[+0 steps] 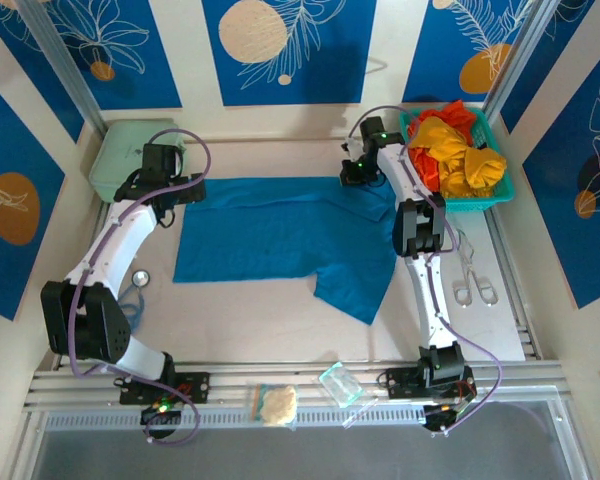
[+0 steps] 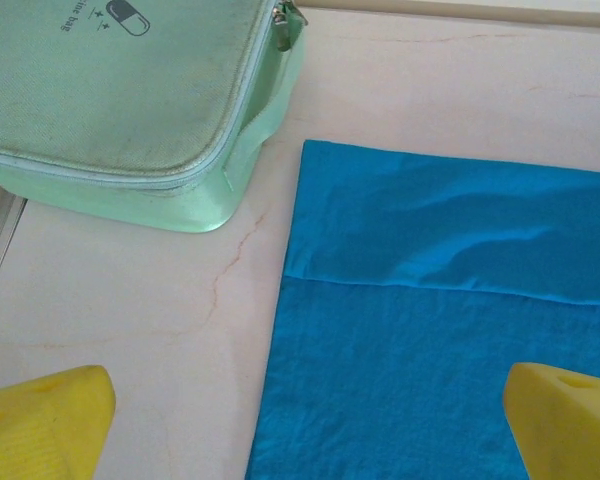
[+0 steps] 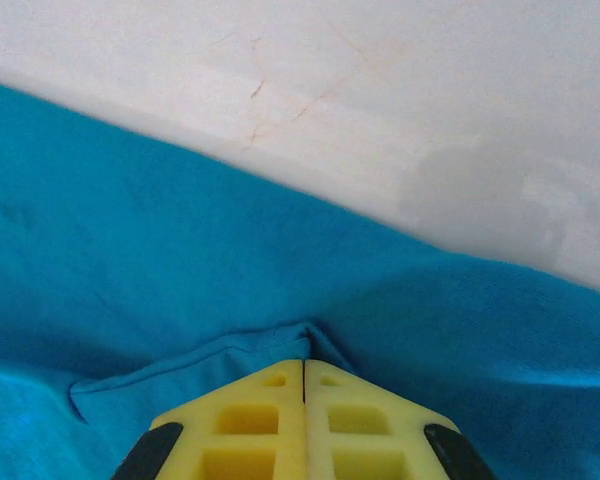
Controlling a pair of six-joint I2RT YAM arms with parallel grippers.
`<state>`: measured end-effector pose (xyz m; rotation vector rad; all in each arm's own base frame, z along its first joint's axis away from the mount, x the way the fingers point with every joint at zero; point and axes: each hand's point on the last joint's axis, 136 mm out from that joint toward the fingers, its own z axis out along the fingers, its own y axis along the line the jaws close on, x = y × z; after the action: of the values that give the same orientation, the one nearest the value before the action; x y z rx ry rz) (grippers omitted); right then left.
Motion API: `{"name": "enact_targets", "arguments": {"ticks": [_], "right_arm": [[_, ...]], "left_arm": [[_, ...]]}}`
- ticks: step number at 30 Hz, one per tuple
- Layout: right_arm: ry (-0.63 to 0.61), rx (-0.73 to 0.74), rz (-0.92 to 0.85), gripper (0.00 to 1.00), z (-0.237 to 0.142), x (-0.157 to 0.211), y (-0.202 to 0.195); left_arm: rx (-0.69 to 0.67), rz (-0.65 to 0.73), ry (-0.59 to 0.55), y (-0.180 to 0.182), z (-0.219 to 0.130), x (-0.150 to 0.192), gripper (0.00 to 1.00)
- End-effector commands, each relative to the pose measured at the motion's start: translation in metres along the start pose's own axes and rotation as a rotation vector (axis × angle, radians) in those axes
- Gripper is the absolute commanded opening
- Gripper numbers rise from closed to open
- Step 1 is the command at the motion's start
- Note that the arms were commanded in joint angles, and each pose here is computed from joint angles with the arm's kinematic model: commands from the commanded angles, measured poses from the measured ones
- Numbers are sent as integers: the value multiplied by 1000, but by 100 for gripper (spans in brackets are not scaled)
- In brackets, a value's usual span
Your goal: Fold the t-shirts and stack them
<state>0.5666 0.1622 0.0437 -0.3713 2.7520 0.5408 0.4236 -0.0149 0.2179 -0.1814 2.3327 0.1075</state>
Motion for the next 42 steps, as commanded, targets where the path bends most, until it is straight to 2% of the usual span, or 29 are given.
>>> {"name": "enact_targets", "arguments": {"ticks": [1,8,16,24,34,42], "right_arm": [[-19,-15,-12,0,-24,-4,25],[-8,31,32,0,-41,7,49],[59,67,178,0,-29,33,73],[83,148,280,0,-18,49,75],[-25,279,417,0,-40,66,80],[-59,307,554,0,-25,93,86]], "left_arm": [[14,-15,1,-2,-3,-1,99],[13,-13,-13,-1,-7,-2,99],[12,-6,2,-1,-2,5,99],[26,4,11,-5,2,6,99],[42,4,28,-8,8,10,99],[31,11,64,-8,18,21,99]]}}
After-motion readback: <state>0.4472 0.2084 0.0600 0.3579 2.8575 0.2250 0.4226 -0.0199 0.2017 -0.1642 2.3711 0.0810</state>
